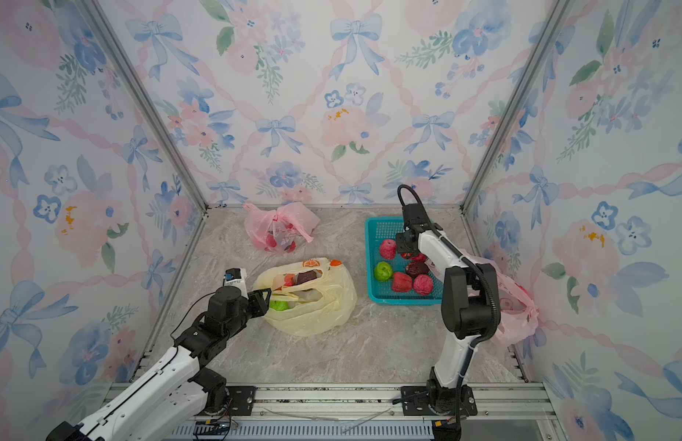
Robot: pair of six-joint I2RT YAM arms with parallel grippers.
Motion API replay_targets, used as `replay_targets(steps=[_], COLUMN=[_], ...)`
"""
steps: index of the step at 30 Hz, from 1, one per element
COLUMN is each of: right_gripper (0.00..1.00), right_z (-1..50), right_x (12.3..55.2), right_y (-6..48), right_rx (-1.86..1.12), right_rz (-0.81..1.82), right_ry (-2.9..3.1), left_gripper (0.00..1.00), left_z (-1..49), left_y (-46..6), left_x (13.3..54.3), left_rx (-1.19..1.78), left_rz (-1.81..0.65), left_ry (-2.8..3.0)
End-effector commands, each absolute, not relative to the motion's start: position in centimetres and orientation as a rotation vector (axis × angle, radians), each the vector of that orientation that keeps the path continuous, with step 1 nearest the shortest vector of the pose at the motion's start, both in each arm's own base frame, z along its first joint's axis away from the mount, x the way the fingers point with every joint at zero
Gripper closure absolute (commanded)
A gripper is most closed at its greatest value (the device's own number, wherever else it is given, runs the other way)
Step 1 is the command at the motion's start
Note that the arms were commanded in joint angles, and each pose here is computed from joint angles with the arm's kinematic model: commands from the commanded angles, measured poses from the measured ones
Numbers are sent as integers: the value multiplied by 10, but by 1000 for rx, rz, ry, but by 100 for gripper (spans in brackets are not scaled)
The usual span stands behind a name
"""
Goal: Untie the knot of a plastic bag & take out the apple
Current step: Place the apple in the basket, then pick up the apple from the plastic bag.
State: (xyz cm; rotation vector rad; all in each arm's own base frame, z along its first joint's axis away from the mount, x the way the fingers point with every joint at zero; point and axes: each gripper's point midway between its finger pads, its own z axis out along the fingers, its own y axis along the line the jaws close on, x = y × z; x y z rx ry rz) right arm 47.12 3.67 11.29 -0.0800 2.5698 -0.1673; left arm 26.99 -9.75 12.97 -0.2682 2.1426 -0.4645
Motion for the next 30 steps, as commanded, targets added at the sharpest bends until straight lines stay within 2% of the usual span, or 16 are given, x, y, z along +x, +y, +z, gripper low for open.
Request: replay_targets(steps=[1,3,6,10,16,19,21,25,30], right_gripper=[21,14,13,23,33,40,41,42,42], right_z=[124,139,172,216,242,242,234,200,163], right_x=[472,467,453,416,315,274,254,234,217], right_y=[52,68,95,159,305,357,381,411,430], right_rx=[-114,-161,-236,-456,-933,-1058,-1133,-1217,-1324], right_rz=[-37,63,182,335,765,996,1057,1097,1029], right_ry=[2561,2513,2426,2318,2162,2129,2129,2208,2276], left_gripper=[55,56,56,59,63,65,66,62,62], left_z=[114,100,82,69,51,43,39,31,29], left_y=[-87,-86,-85,-81,-73,-72,-71,-68,-71], left_x=[266,263,258,253,246,244,243,242,244], left_rx=[-272,-280,-295,-316,-356,-372,-385,-419,-466], left_rz=[-353,-339,-326,-299,-250,-247,-244,-236,-286], left_ry=[2212,2258,2312,2343,2372,2389,2400,2416,2407])
